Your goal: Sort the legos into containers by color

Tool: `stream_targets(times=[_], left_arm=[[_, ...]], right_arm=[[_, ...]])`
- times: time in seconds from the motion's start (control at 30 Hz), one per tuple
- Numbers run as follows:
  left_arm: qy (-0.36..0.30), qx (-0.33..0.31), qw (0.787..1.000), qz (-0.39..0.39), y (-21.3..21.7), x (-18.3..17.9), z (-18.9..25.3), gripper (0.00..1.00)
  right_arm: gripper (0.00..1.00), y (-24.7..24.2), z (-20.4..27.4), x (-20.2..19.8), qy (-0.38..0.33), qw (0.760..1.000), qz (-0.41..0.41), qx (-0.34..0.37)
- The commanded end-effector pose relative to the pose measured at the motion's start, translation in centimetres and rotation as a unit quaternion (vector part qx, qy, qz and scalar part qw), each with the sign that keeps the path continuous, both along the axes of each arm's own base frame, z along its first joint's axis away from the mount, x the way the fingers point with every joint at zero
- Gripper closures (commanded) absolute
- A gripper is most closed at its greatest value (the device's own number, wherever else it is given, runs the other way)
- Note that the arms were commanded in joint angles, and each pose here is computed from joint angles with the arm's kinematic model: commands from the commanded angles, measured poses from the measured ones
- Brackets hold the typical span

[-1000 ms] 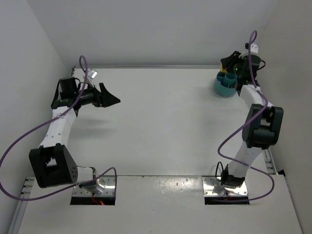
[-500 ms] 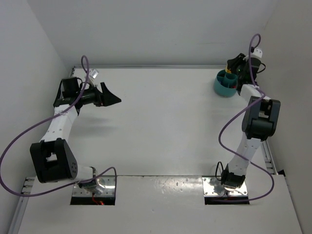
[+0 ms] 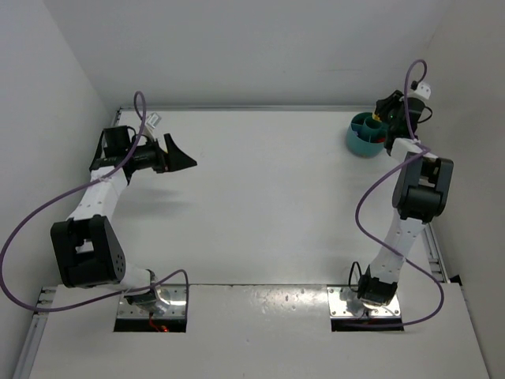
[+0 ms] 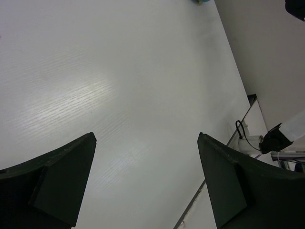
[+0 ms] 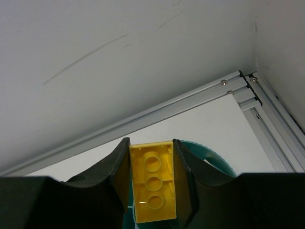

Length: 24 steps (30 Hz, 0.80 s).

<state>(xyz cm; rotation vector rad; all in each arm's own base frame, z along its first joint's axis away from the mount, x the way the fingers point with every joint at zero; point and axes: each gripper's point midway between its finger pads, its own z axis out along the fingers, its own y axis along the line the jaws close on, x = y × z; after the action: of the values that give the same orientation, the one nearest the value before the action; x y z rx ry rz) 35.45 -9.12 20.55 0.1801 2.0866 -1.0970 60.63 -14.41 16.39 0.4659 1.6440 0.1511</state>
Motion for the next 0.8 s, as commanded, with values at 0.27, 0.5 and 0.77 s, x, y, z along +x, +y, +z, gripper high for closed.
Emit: stream_targets(times=[0.27, 0.5, 0.77], left_arm=[[-0.026, 0.007, 1.0, 0.0, -0.1, 0.7, 1.2, 0.06], [-0.025, 0.01, 1.0, 0.004, 0.0, 0.8, 1.1, 0.06], [-0.019, 0.012, 1.0, 0.017, 0.8, 1.4, 0.6, 0.05]], right_arm=[[1.0, -1.0, 2.9, 1.7, -0.057, 0.998, -0.009, -0.016], [0.84, -0.6, 2.3, 1.9, -0.053, 0.998, -0.009, -0.015], [0.55, 1.0, 3.2, 1.8, -0.056, 0.998, 0.036, -0.016]])
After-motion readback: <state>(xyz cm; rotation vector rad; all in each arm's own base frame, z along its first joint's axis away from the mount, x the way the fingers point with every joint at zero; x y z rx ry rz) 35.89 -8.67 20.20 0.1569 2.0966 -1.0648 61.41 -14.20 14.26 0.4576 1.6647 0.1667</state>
